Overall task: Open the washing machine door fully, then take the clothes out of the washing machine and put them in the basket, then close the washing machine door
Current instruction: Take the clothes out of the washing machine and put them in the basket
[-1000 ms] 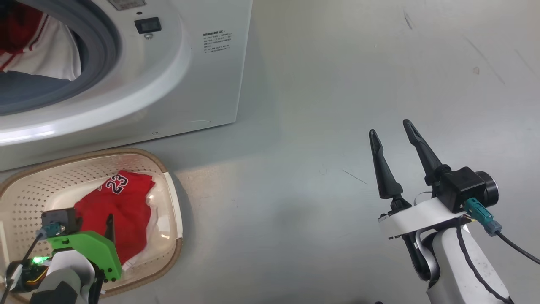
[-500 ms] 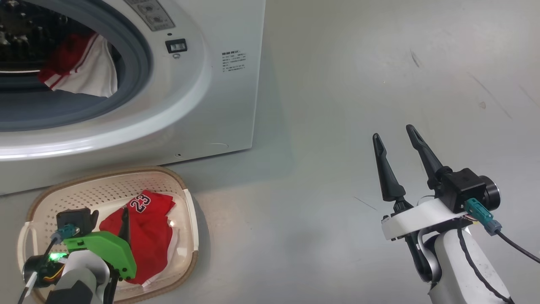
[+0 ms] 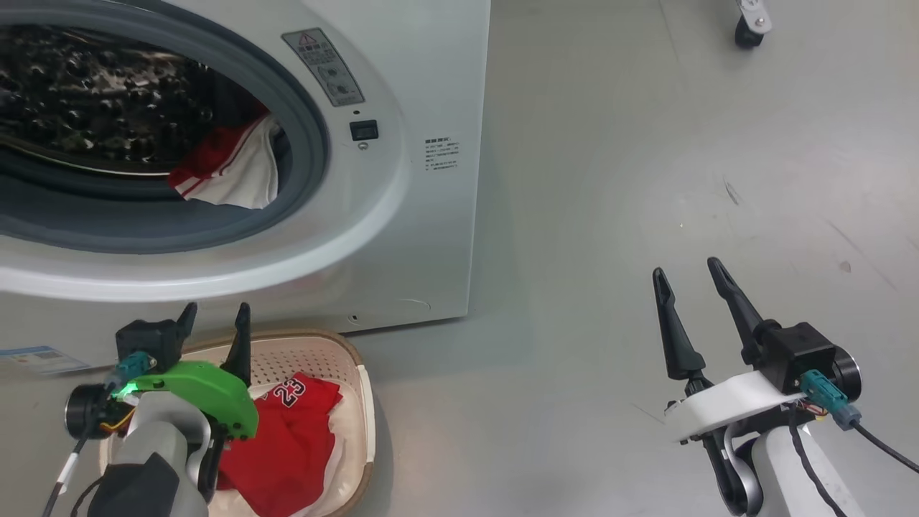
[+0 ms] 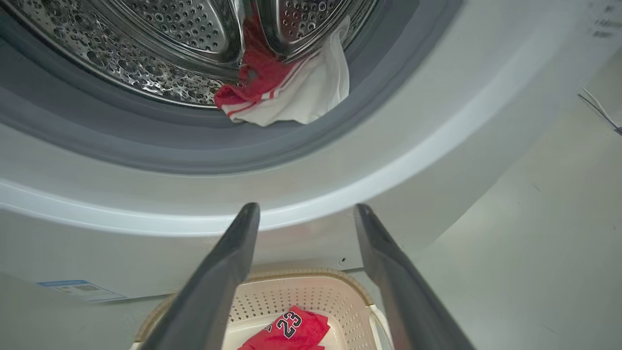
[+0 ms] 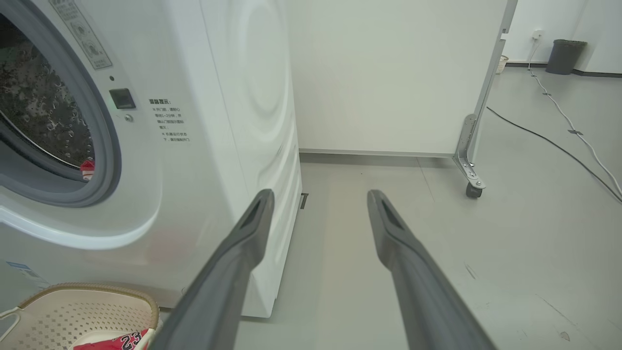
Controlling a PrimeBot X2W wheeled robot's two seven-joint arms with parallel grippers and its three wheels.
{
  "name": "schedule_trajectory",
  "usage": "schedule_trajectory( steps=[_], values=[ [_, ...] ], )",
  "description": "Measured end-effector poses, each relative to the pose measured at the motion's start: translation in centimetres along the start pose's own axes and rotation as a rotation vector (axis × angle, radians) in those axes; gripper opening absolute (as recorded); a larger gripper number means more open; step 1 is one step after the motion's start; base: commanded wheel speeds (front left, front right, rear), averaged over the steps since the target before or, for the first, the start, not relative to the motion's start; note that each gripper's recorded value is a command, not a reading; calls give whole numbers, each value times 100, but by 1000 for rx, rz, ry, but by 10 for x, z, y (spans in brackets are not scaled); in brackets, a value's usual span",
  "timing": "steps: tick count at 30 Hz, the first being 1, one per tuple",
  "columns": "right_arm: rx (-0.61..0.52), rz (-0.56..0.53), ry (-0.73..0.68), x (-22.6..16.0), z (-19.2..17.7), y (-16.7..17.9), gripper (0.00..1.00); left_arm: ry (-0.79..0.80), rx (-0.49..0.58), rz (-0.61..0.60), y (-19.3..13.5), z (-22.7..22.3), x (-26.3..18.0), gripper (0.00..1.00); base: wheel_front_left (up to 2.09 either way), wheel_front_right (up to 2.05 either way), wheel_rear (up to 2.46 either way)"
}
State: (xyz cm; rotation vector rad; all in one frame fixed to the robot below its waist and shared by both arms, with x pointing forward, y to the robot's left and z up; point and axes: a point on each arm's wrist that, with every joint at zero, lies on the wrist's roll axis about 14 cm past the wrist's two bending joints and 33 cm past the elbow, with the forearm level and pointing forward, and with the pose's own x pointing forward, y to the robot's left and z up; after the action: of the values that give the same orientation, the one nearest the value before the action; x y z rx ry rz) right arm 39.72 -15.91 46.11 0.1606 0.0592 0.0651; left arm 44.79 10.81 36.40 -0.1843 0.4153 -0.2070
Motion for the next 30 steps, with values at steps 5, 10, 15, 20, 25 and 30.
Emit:
schedule_trajectory(
  steps=[5, 10, 15, 20, 25, 30],
  values=[
    [7, 11, -15, -9, 5, 6, 100, -167, 12, -16, -6, 53, -12, 100, 0, 0, 0],
    [10, 51, -47, -11, 16, 18, 100, -258, 17, -10, -5, 74, -35, 100, 0, 0, 0],
    [13, 65, -62, -19, 21, 23, 100, -320, 13, -1, -4, 86, -57, 100, 0, 0, 0],
    [15, 88, -79, -24, 26, 31, 100, -336, 5, 11, -2, 81, -76, 100, 0, 0, 0],
    [17, 106, -88, -26, 29, 36, 100, -342, -3, 22, 1, 77, -86, 100, 0, 0, 0],
    [18, 107, -87, -29, 28, 36, 100, -358, -13, 28, 2, 78, -92, 100, 0, 0, 0]
  ],
)
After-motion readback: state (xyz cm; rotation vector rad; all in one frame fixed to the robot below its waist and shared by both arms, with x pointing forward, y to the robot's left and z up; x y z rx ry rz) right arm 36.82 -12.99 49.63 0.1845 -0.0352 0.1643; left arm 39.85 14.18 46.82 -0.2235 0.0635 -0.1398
